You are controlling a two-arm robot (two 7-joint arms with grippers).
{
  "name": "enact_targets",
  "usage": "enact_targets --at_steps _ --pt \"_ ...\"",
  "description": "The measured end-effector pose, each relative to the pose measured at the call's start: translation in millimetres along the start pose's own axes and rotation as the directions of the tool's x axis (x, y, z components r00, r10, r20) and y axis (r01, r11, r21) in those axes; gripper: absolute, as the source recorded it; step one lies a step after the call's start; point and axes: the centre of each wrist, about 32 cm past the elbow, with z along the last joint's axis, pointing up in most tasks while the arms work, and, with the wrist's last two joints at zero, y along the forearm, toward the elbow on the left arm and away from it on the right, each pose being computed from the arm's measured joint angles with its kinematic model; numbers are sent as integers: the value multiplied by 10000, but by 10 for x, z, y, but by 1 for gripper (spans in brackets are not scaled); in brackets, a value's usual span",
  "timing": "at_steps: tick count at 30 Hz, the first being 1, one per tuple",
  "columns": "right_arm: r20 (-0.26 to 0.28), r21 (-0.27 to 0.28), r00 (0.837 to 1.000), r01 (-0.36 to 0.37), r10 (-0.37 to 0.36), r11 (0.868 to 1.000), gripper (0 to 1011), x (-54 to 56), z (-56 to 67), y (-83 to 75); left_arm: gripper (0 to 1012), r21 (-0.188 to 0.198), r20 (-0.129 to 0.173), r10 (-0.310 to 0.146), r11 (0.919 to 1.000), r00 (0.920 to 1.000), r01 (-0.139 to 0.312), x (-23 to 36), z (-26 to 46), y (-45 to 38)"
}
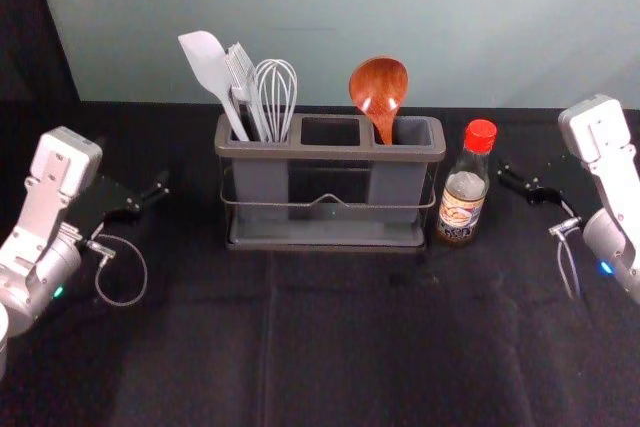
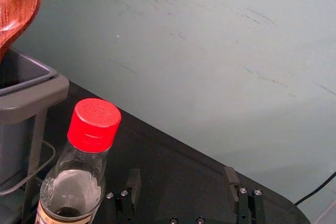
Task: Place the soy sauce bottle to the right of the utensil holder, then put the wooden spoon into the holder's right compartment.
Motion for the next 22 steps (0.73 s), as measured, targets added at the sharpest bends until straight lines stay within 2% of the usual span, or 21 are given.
enact_targets --at_steps 22 --pt "-11 0 10000 -16 16 10000 1002 1 5 0 1005 0 0 0 10000 10000 0 0 0 0"
